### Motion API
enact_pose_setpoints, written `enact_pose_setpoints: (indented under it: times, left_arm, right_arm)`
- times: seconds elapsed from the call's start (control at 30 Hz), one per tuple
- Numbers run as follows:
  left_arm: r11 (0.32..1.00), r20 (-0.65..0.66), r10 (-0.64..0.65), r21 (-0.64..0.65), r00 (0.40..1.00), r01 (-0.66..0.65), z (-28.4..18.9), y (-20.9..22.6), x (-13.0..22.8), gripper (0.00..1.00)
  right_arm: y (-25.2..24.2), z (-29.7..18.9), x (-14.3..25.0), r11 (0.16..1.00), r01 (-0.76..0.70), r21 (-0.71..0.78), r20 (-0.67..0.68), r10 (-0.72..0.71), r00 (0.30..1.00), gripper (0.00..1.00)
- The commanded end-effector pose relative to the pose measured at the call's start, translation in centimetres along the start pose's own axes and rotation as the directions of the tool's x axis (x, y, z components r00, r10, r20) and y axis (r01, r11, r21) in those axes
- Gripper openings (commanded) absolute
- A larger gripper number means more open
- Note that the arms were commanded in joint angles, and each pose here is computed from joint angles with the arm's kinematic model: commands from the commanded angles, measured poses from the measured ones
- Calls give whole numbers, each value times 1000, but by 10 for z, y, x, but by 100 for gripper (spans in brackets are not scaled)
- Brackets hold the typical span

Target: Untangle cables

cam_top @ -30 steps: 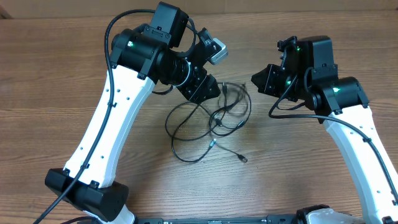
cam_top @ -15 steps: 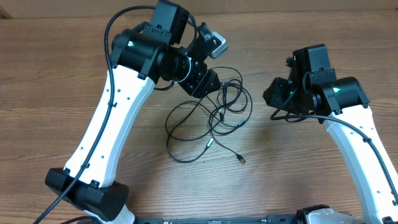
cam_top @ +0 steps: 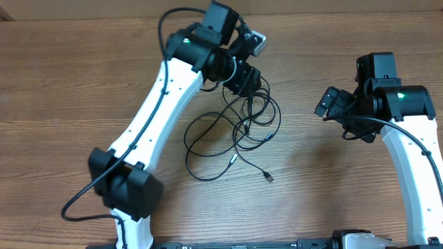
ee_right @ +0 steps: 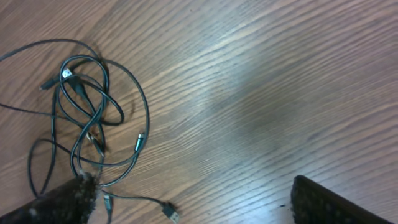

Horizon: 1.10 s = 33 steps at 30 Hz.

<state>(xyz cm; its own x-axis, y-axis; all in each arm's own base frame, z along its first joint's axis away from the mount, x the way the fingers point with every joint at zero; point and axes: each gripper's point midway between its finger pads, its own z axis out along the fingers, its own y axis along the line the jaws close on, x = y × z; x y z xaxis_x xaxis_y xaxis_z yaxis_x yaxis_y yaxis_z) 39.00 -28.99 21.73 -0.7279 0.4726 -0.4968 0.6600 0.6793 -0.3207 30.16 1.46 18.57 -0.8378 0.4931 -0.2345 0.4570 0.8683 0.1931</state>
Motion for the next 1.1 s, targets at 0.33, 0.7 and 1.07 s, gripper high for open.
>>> enact_pose_setpoints:
  times: [0.33,0.7,1.07]
  left_arm:
    - [935,-154,-354,-38,923,352,117,6,26,54]
    - [934,-164,-356,-69,920,349,171,12,35,54]
    - [943,-193,-328,-127,925,308,208,6,54,49]
  right_arm:
    - [-5,-3,-1,1000,13,6,1,-13,1000,100]
    - [-7,-3,2,1000,13,13,-11,-12,1000,100]
    - [-7,-3,2,1000,12,14,-13,-12,1000,100]
